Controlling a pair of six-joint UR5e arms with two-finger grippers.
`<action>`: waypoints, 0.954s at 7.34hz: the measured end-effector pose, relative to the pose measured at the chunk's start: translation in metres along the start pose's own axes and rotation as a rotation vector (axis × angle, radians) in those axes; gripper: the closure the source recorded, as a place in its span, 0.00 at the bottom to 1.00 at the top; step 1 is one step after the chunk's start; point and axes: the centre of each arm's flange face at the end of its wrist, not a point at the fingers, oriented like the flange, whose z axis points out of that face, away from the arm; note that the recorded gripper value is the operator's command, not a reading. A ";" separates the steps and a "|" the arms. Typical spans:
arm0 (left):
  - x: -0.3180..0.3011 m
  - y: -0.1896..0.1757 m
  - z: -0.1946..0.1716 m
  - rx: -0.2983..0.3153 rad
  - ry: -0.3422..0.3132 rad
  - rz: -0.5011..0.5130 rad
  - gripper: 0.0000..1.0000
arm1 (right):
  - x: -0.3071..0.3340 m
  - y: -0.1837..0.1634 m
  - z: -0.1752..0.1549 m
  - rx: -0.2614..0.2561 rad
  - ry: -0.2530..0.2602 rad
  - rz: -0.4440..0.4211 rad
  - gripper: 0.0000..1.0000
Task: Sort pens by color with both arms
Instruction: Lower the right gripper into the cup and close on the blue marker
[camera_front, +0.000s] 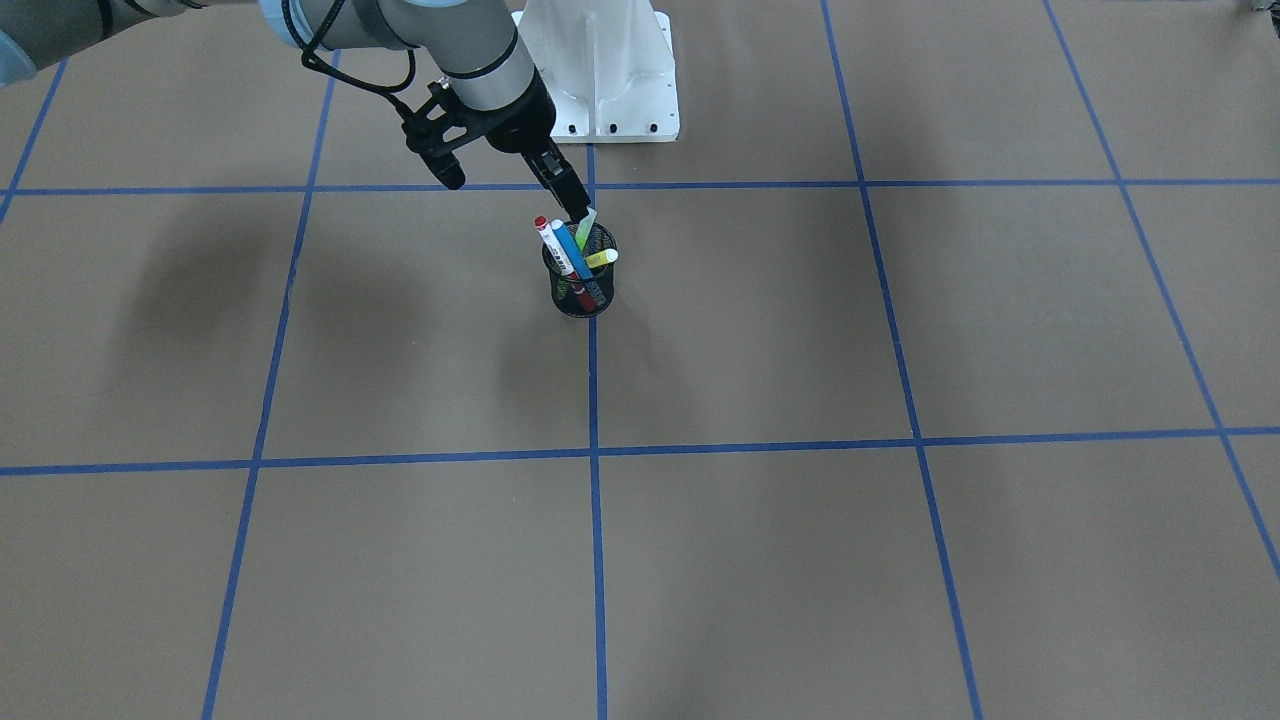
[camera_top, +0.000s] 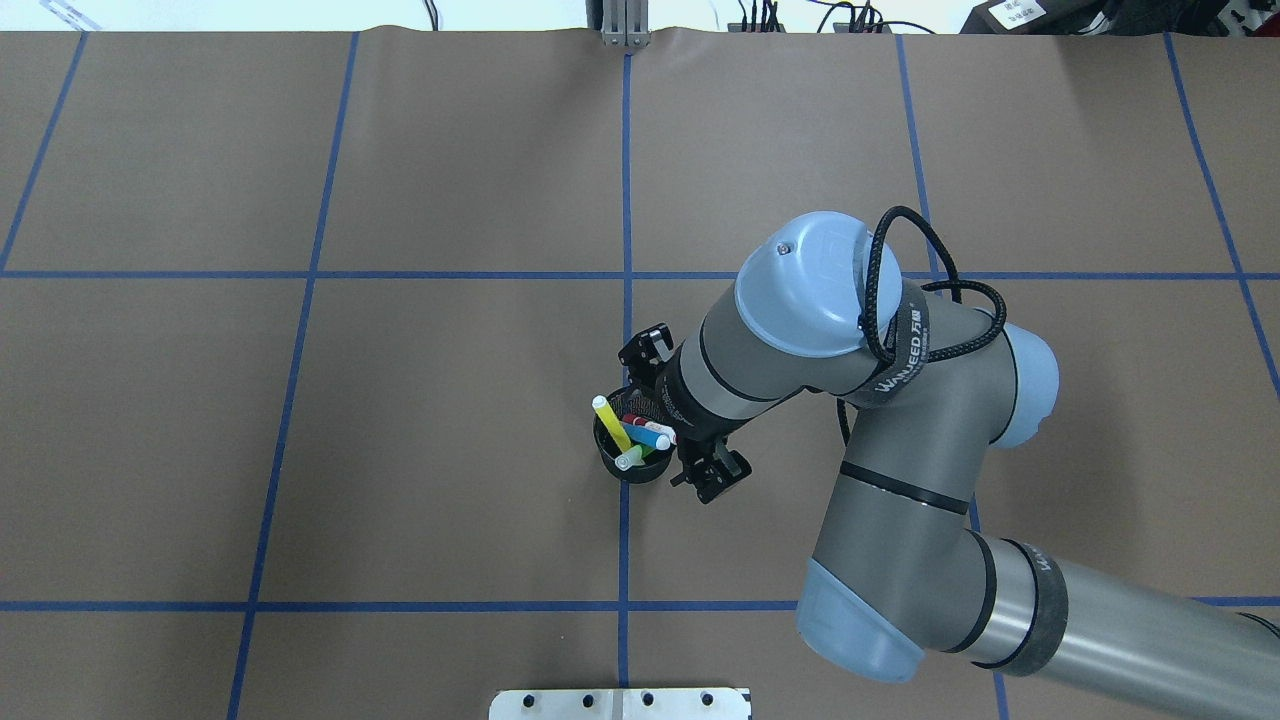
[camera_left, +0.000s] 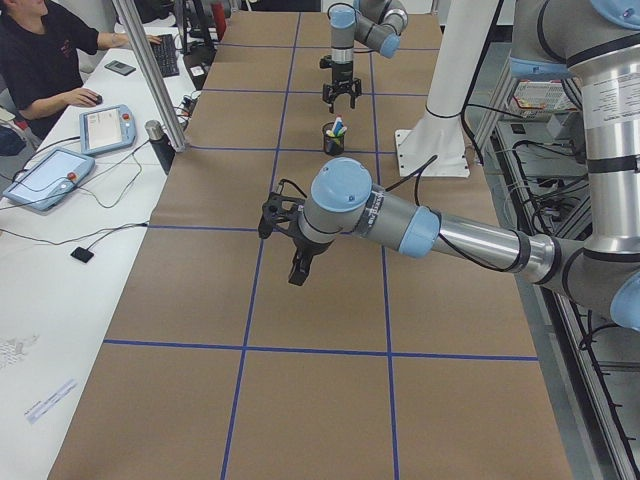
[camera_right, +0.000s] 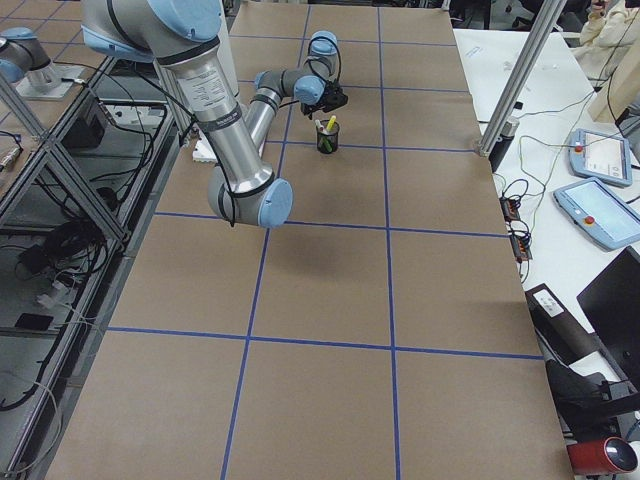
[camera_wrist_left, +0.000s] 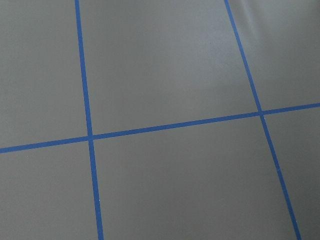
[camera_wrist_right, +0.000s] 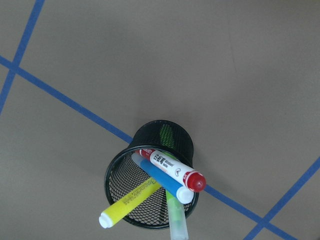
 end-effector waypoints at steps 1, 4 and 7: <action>0.001 0.000 0.000 0.001 0.000 0.001 0.00 | 0.001 0.001 0.002 0.003 0.000 0.012 0.22; 0.001 0.000 -0.001 0.001 0.000 0.002 0.00 | 0.007 0.009 0.011 0.011 -0.004 0.015 0.27; 0.002 -0.002 -0.001 0.003 0.000 0.005 0.00 | 0.013 0.005 0.016 -0.007 -0.043 -0.002 0.26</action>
